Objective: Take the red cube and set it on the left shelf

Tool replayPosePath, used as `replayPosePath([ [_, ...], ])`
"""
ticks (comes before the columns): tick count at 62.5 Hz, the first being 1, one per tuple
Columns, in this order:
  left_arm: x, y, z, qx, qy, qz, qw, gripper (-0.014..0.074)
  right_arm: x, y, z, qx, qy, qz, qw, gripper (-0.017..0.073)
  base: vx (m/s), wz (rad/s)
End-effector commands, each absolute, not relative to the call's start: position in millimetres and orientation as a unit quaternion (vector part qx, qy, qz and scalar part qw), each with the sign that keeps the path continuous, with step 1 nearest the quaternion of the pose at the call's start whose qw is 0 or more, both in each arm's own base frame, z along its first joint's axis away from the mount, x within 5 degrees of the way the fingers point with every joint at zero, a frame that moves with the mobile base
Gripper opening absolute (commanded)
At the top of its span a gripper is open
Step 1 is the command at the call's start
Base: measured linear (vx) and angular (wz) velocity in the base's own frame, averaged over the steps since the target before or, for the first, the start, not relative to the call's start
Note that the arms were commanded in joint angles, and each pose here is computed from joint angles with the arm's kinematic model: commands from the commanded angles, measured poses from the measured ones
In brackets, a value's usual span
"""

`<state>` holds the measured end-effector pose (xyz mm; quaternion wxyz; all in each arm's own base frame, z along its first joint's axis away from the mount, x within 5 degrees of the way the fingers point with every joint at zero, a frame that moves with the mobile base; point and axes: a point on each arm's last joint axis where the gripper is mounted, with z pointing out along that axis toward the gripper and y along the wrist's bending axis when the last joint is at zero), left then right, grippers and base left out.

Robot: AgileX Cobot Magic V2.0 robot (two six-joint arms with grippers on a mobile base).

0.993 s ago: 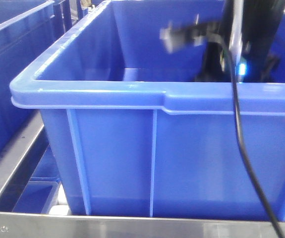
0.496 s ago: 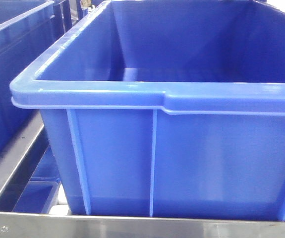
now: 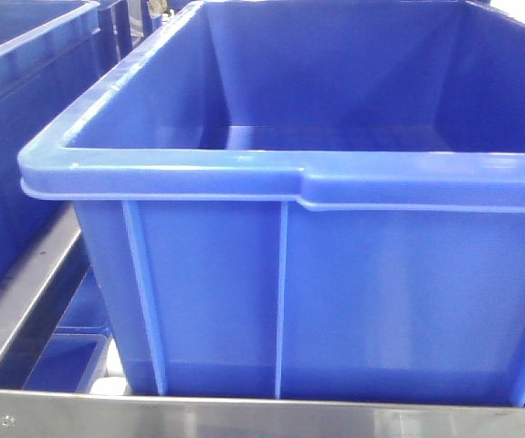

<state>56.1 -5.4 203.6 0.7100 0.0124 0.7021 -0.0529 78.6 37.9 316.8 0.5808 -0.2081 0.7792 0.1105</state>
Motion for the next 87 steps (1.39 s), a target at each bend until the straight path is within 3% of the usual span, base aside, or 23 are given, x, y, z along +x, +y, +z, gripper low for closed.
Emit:
replayPosePath([
  [1,55.9,-5.0,203.1,0.008,0.679,-0.057,0.732,0.0101,70.1,33.4,321.1,-0.208,0.738,0.119,0.631,0.0053,0.00,0.00],
  [51,55.9,-5.0,203.1,0.008,0.679,-0.057,0.732,0.0101,64.0,30.6,312.9,-0.203,0.730,0.129,0.640,0.0053,0.00,0.00],
  [62,55.9,-5.0,203.1,0.008,0.679,-0.057,0.732,0.0101,66.6,30.0,317.0,-0.150,0.712,0.152,0.669,0.0053,0.00,0.00],
  [87,55.9,-5.0,203.1,0.008,0.679,-0.057,0.732,0.0101,51.9,1.2,281.2,0.015,0.640,0.038,0.767,0.0053,0.00,0.00],
])
